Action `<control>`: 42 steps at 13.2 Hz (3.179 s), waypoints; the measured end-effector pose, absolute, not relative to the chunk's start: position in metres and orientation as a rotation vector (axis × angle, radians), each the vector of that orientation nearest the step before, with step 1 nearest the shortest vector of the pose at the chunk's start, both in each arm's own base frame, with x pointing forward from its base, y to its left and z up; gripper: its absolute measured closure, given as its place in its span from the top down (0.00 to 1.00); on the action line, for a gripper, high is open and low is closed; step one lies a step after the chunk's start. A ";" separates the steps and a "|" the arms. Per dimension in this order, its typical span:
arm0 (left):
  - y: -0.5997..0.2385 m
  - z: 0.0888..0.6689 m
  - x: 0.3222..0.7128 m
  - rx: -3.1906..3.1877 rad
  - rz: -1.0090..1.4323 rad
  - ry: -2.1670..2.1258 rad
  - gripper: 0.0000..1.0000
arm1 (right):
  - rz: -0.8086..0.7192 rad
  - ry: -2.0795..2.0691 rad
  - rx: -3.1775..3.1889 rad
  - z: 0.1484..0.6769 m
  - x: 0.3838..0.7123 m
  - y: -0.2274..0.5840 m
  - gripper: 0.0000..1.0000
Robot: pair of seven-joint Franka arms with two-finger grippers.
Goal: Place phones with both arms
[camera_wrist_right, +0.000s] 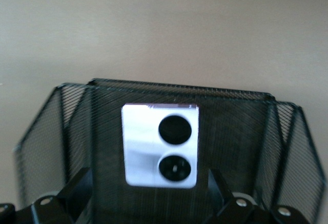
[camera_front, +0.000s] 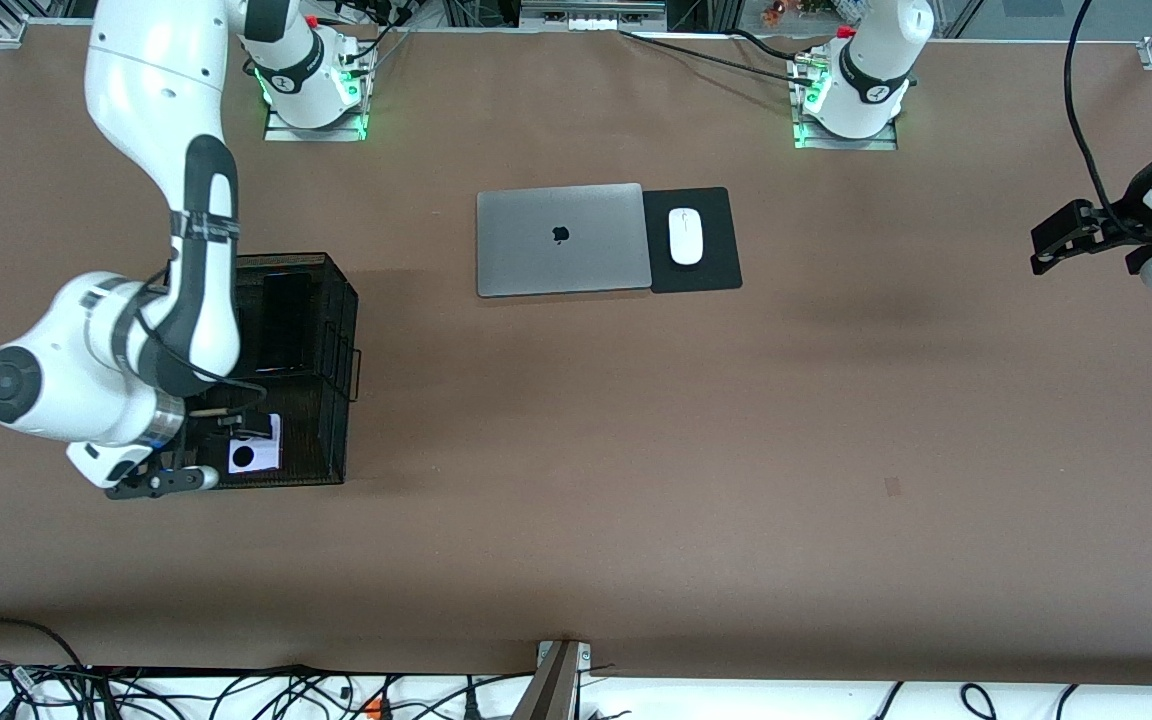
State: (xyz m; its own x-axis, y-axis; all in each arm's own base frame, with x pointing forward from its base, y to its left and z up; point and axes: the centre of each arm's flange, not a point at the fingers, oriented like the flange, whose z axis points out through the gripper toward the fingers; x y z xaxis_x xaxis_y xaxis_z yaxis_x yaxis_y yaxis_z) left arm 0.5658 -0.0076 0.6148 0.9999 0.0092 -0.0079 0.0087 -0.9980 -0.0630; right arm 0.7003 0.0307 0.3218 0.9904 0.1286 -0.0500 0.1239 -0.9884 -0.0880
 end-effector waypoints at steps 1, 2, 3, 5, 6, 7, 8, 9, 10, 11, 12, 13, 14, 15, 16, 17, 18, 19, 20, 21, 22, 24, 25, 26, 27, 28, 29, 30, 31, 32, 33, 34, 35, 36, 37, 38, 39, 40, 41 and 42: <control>-0.008 0.615 0.565 -3.079 0.013 -0.014 1.00 | 0.104 -0.200 -3.044 0.345 0.696 0.035 1.00; -0.008 0.616 0.565 -3.079 0.013 -0.014 1.00 | 0.112 -0.209 -3.042 0.370 0.691 0.040 1.00; -0.008 0.616 0.565 -3.079 0.014 -0.014 1.00 | 0.109 -0.219 -3.045 0.395 0.685 0.045 1.00; -0.008 0.616 0.565 -3.079 0.015 -0.014 1.00 | 0.111 -0.224 -3.054 0.435 0.671 0.051 1.00; -0.008 0.616 0.565 -3.079 0.016 -0.012 1.00 | 0.113 -0.224 -3.060 0.446 0.667 0.052 1.00; -0.009 0.616 0.565 -3.078 0.017 -0.010 1.00 | 0.110 -0.231 -3.065 0.454 0.663 0.056 1.00; -0.010 0.615 0.565 -3.078 0.022 -0.008 1.00 | 0.105 -0.237 -3.073 0.460 0.661 0.063 1.00; -0.010 0.615 0.564 -3.078 0.026 -0.007 1.00 | 0.105 -0.235 -3.085 0.463 0.659 0.070 1.00; -0.010 0.615 0.564 -3.078 0.027 -0.007 1.00 | 0.114 -0.238 -3.101 0.465 0.657 0.076 1.00; -0.010 0.615 0.564 -3.078 0.027 -0.007 1.00 | 0.135 -0.237 -3.125 0.467 0.655 0.081 1.00; -0.010 0.615 0.564 -3.078 0.027 -0.007 1.00 | 0.163 -0.236 -3.158 0.470 0.651 0.087 1.00; -0.010 0.615 0.564 -3.078 0.028 -0.007 1.00 | 0.179 -0.231 -3.180 0.475 0.647 0.094 1.00; -0.010 0.615 0.564 -3.078 0.029 -0.007 1.00 | 0.183 -0.220 -3.193 0.482 0.643 0.100 1.00; -0.010 0.615 0.564 -3.078 0.029 -0.007 1.00 | 0.180 -0.210 -3.196 0.491 0.639 0.101 1.00; -0.010 0.615 0.564 -3.078 0.030 -0.008 1.00 | 0.174 -0.202 -3.192 0.501 0.635 0.097 1.00; -0.010 0.615 0.564 -3.078 0.031 -0.008 1.00 | 0.170 -0.199 -3.184 0.509 0.630 0.089 1.00; -0.010 0.615 0.564 -3.078 0.031 -0.008 1.00 | 0.167 -0.197 -3.174 0.516 0.625 0.078 1.00; -0.010 0.615 0.564 -3.078 0.033 -0.008 1.00 | 0.163 -0.194 -3.165 0.523 0.619 0.064 1.00; -0.010 0.615 0.564 -3.078 0.035 -0.008 1.00 | 0.158 -0.187 -3.158 0.529 0.613 0.050 1.00; -0.010 0.615 0.563 -3.078 0.035 -0.008 1.00 | 0.150 -0.177 -3.154 0.536 0.607 0.037 1.00; -0.010 0.615 0.563 -3.078 0.036 -0.008 1.00 | 0.140 -0.165 -3.154 0.543 0.601 0.024 1.00; -0.010 0.615 0.563 -3.078 0.038 -0.008 1.00 | 0.116 -0.127 -3.154 0.556 0.590 0.000 1.00; -0.010 0.615 0.563 -3.078 0.039 -0.008 1.00 | 0.107 -0.109 -3.159 0.561 0.583 -0.011 1.00; -0.010 0.615 0.563 -3.078 0.040 -0.008 1.00 | 0.100 -0.088 -3.164 0.566 0.578 -0.019 1.00; -0.010 0.615 0.563 -3.078 0.041 -0.008 1.00 | 0.093 -0.065 -3.169 0.570 0.573 -0.023 1.00; -0.010 0.615 0.563 -3.078 0.041 -0.008 1.00 | 0.088 -0.058 -3.181 0.573 0.570 -0.024 1.00; -0.010 0.615 0.563 -3.078 0.041 -0.008 1.00 | 0.082 -0.054 -3.197 0.575 0.568 -0.024 1.00; -0.010 0.615 0.563 -3.078 0.041 -0.008 1.00 | 0.077 -0.050 -3.203 0.577 0.567 -0.023 1.00; -0.010 0.615 0.563 -3.078 0.041 -0.008 1.00 | 0.074 -0.046 -3.205 0.578 0.567 -0.022 1.00; -0.010 0.615 0.563 -3.078 0.041 -0.008 1.00 | 0.073 -0.045 -3.205 0.578 0.567 -0.022 1.00; -0.010 0.615 0.563 -3.078 0.042 -0.008 1.00 | 0.071 -0.043 -3.205 0.578 0.567 -0.022 1.00; -0.010 0.615 0.563 -3.078 0.042 -0.008 1.00 | 0.070 -0.041 -3.205 0.578 0.567 -0.022 1.00; -0.010 0.615 0.563 -3.078 0.042 -0.008 1.00 | 0.069 -0.037 -3.205 0.578 0.567 -0.023 1.00; -0.010 0.615 0.563 -3.078 0.042 -0.008 1.00 | 0.070 -0.032 -3.200 0.578 0.567 -0.023 1.00; -0.010 0.615 0.563 -3.078 0.042 -0.008 1.00 | 0.072 -0.027 -3.189 0.577 0.567 -0.022 1.00; -0.010 0.615 0.563 -3.078 0.042 -0.008 1.00 | 0.074 -0.025 -3.179 0.576 0.567 -0.021 1.00; -0.010 0.615 0.563 -3.078 0.042 -0.008 1.00 | 0.075 -0.023 -3.175 0.576 0.567 -0.020 1.00; -0.010 0.615 0.563 -3.078 0.042 -0.008 1.00 | 0.075 -0.021 -3.170 0.576 0.567 -0.020 1.00; -0.010 0.615 0.563 -3.078 0.042 -0.008 1.00 | 0.075 -0.019 -3.158 0.575 0.567 -0.019 1.00; -0.010 0.615 0.563 -3.078 0.042 -0.008 1.00 | 0.075 -0.016 -3.146 0.575 0.567 -0.018 1.00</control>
